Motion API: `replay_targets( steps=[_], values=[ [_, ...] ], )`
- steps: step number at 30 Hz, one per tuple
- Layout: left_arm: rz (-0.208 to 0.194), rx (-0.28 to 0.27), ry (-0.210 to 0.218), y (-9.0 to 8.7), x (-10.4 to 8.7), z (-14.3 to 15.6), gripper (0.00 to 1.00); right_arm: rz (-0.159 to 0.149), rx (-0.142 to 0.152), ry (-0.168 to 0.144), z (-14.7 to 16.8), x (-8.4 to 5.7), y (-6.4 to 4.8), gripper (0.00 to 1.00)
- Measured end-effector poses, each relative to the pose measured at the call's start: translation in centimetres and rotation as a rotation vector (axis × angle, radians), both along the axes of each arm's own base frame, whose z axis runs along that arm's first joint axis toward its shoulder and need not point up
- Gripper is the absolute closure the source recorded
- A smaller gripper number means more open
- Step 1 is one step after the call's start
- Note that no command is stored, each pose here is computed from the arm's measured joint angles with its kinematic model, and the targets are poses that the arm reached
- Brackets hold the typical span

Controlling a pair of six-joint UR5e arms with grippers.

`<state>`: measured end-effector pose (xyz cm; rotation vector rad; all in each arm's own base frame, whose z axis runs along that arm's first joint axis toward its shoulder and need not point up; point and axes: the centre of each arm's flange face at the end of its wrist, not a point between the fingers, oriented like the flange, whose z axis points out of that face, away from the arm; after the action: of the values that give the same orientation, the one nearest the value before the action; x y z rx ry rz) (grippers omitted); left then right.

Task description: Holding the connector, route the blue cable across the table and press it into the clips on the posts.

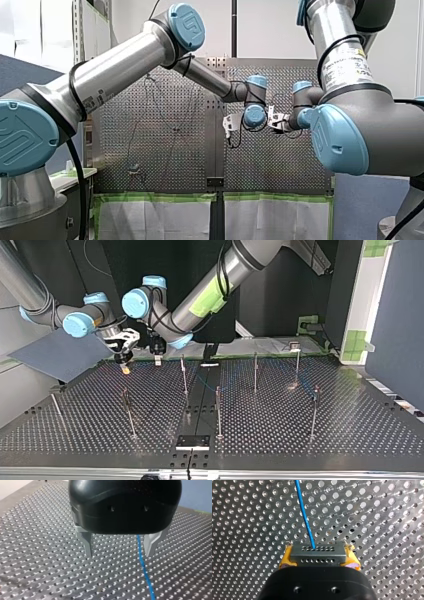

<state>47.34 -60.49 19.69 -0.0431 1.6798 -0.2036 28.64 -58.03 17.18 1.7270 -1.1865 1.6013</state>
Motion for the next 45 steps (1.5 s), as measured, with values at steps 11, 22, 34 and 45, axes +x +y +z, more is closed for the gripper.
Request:
replay_targets(
  steps=[11, 22, 34, 45],
  values=[
    [0.001, 0.012, 0.014, 0.0, 0.1, -1.4, 0.0, 0.001, -0.001, 0.0, 0.0, 0.0, 0.0, 1.0],
    [0.038, -0.025, -0.014, -0.2, 3.4, -2.6, 0.0, 0.007, 0.0, 0.0, 0.0, 0.1, 0.0, 1.0],
    [0.048, -0.038, -0.009, 0.5, 5.9, -3.1, 0.0, 0.015, 0.0, -0.002, 0.0, 0.1, 0.1, 1.0],
    [0.076, -0.014, 0.049, 0.6, 7.3, -6.2, 0.0, 0.02, 0.003, -0.002, 0.0, 0.2, 0.1, 1.0]
  ],
)
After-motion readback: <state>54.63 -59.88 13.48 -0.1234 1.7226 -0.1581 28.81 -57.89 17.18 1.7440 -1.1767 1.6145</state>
